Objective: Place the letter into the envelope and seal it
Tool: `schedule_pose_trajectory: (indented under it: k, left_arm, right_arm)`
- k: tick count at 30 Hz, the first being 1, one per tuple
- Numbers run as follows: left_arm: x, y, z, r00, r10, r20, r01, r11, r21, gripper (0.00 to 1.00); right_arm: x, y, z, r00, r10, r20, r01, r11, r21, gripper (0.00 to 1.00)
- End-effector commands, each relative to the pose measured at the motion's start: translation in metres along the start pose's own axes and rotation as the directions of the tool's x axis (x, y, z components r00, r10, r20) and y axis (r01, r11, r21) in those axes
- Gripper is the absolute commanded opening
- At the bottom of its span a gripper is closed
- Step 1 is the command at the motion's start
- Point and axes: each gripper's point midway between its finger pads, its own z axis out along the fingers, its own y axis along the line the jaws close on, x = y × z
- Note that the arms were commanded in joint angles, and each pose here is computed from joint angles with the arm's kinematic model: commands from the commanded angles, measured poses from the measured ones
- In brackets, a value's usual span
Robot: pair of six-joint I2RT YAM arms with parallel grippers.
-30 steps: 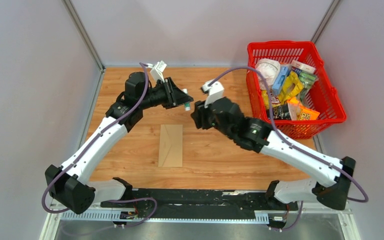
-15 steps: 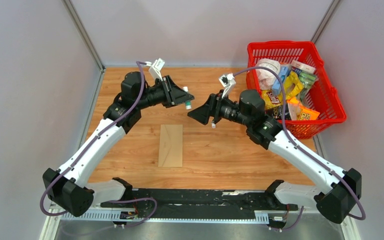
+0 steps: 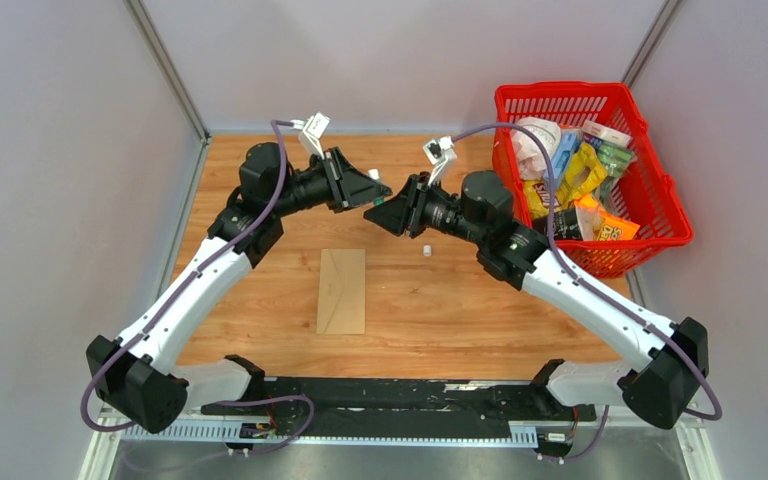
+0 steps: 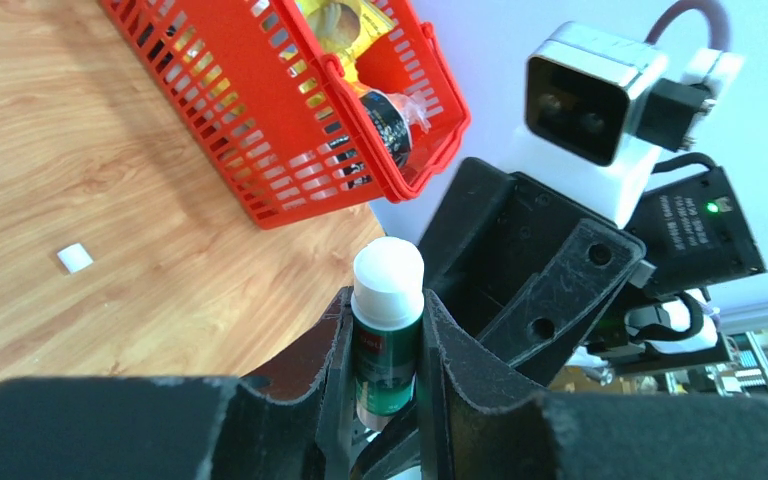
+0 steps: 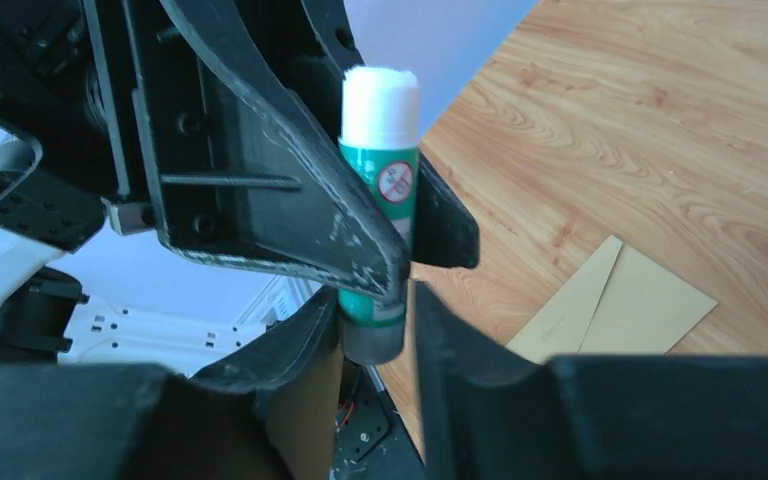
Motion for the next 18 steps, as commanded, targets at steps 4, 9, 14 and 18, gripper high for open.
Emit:
schedule_pose_trajectory:
  k: [4, 9, 14, 18]
  left_arm:
    - [-0.003, -0.011, -0.003, 1.0, 0.023, 0.015, -0.024, 0.999, 0.031, 0.0]
    - [-0.008, 0.0, -0.003, 0.999, 0.022, 0.031, -0.021, 0.999, -0.044, 0.0]
    - [-0.009, 0.005, -0.002, 0.999, -0.003, 0.038, 0.006, 0.997, -0.08, 0.0]
    - [-0.009, 0.008, 0.0, 0.999, -0.018, 0.036, 0.021, 0.996, -0.085, 0.0]
  right_arm:
    - [-0.031, 0.003, 0.0, 0.983, -0.157, 0.095, 0.126, 0.954, 0.274, 0.18]
    - [-0.033, -0.01, -0.007, 0.929, -0.37, 0.02, 0.289, 0.757, 0.586, 0.1]
    - [-0.029, -0.003, -0.005, 0.815, -0.569, -0.105, 0.451, 0.51, 0.733, 0.1]
    - [-0.027, 0.011, 0.002, 0.688, -0.691, -0.221, 0.546, 0.293, 0.785, 0.1]
